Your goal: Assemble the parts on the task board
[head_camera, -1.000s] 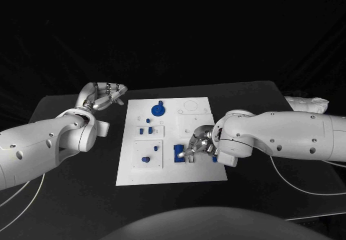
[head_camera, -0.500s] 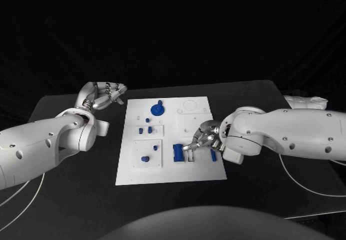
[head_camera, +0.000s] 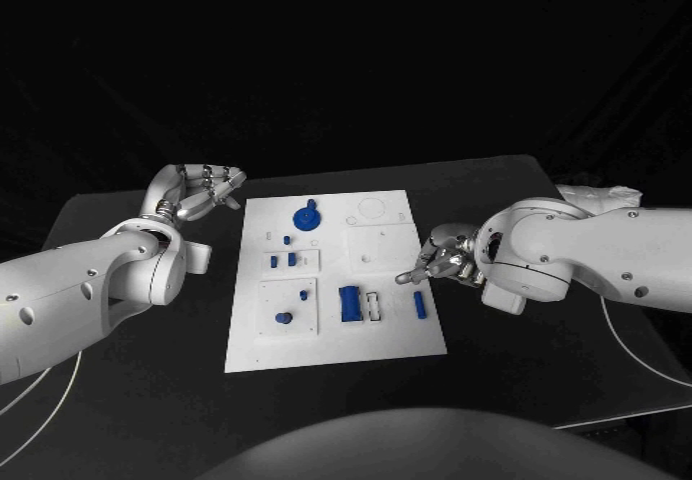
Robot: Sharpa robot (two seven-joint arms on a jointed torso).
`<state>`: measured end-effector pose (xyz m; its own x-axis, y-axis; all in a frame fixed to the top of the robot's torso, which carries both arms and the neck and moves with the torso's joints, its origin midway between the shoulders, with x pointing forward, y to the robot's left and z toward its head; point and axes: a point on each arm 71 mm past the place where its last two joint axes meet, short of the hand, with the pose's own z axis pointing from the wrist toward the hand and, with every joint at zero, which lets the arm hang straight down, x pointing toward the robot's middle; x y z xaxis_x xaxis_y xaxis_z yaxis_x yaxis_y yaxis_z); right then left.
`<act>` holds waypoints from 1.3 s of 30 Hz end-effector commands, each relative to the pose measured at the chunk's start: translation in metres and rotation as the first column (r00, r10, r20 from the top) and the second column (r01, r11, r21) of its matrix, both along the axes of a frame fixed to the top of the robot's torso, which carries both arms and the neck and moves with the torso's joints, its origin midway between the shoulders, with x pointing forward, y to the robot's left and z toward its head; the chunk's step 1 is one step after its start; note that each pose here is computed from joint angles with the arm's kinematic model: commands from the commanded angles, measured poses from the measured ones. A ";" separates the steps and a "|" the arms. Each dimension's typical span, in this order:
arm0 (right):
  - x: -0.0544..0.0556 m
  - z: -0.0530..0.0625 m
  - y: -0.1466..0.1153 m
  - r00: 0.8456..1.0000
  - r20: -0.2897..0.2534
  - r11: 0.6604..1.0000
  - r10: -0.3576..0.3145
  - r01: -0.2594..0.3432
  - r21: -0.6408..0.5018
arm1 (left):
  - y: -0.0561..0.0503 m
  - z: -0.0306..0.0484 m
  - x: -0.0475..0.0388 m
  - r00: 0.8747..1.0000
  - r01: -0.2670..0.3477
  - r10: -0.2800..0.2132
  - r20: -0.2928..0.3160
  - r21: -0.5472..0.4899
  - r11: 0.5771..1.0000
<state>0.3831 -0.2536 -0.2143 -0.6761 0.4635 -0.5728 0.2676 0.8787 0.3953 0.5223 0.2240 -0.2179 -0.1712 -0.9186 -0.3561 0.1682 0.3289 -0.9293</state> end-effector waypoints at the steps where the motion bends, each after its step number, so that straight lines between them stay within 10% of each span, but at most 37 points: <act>1: -0.003 -0.001 -0.007 0.995 0.022 0.979 0.100 -0.095 -0.178 | -0.003 0.0005 -0.0001 1.000 0.020 -0.020 0.001 -0.004 1.000; 13: -0.008 -0.016 -0.017 0.986 0.009 0.927 0.165 -0.152 -0.344 | -0.002 0.0003 0.0006 1.000 0.020 -0.020 0.001 -0.003 1.000; 39: -0.005 -0.033 -0.010 0.987 -0.049 0.927 0.155 -0.162 -0.338 | -0.001 0.0003 0.0000 1.000 0.019 -0.019 0.002 0.000 1.000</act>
